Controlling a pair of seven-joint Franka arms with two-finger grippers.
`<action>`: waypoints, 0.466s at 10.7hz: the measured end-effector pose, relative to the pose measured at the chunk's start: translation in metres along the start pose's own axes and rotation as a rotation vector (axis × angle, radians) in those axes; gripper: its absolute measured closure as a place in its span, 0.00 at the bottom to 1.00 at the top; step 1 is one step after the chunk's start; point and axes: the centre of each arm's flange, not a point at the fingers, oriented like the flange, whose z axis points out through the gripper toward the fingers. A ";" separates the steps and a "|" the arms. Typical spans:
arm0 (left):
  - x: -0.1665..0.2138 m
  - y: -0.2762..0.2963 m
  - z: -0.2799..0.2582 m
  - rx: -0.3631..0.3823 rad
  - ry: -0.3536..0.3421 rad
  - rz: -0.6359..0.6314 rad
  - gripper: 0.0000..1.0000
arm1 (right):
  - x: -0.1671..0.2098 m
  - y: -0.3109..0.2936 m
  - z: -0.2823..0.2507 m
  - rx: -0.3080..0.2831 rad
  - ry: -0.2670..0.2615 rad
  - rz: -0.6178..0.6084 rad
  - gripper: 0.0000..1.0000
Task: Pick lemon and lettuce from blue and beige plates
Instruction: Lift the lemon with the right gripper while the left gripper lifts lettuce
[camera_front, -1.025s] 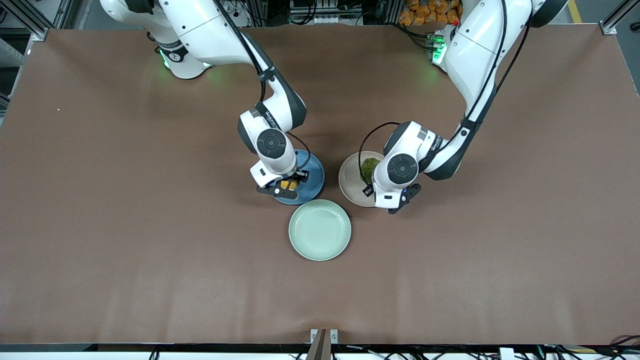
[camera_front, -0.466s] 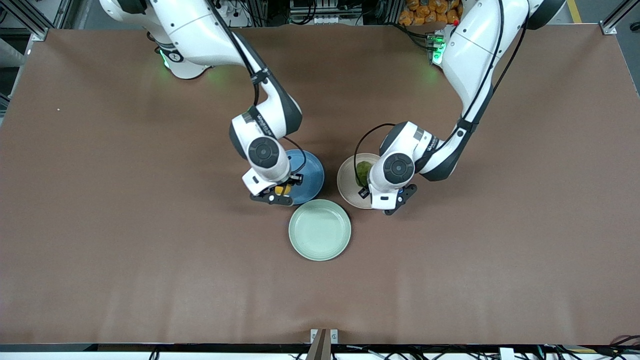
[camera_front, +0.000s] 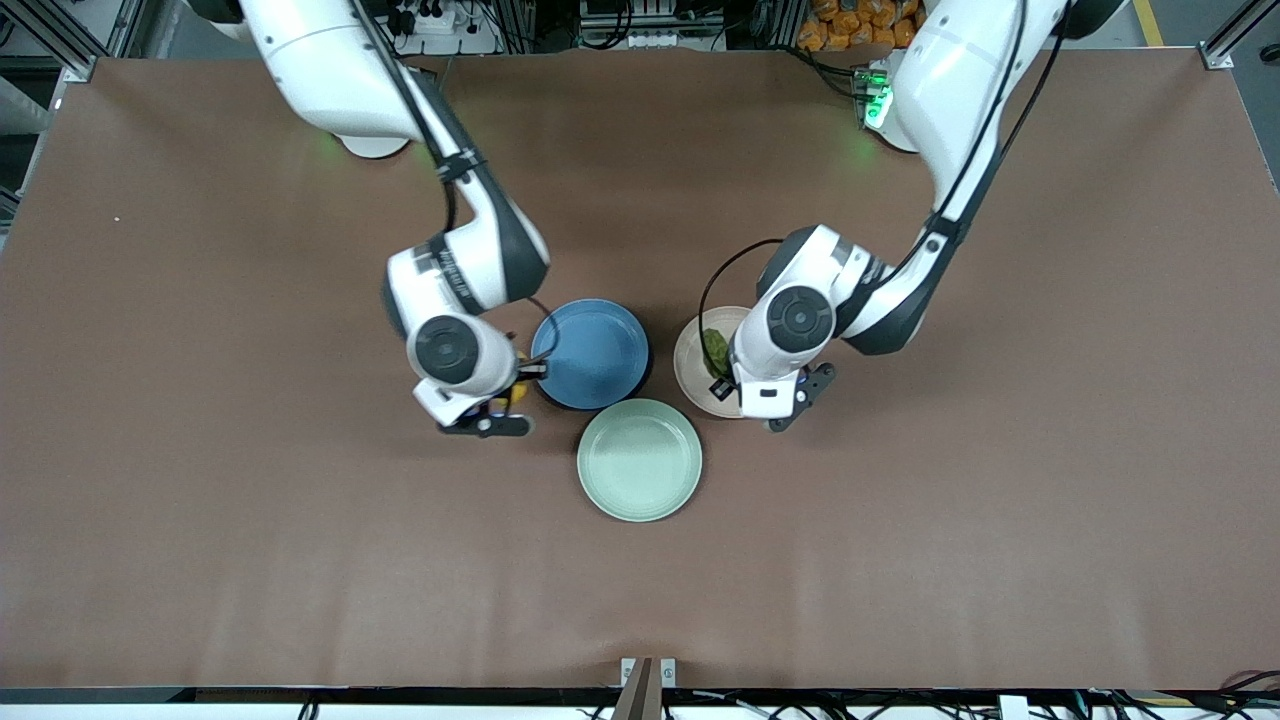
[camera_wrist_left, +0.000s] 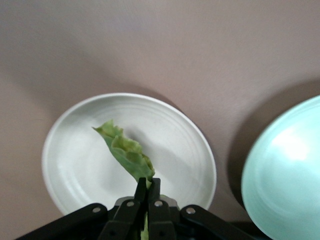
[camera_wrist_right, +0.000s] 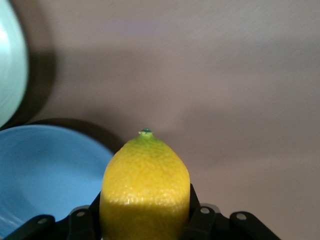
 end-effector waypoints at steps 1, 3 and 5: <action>0.007 -0.006 -0.030 -0.003 0.020 0.011 0.96 | 0.008 0.021 -0.006 -0.001 0.004 -0.022 0.39; 0.037 -0.027 -0.085 -0.001 0.059 0.088 0.96 | 0.023 0.061 -0.011 -0.005 0.009 -0.068 0.39; 0.094 -0.061 -0.127 -0.003 0.074 0.191 0.96 | 0.037 0.103 -0.011 0.004 0.004 -0.097 0.39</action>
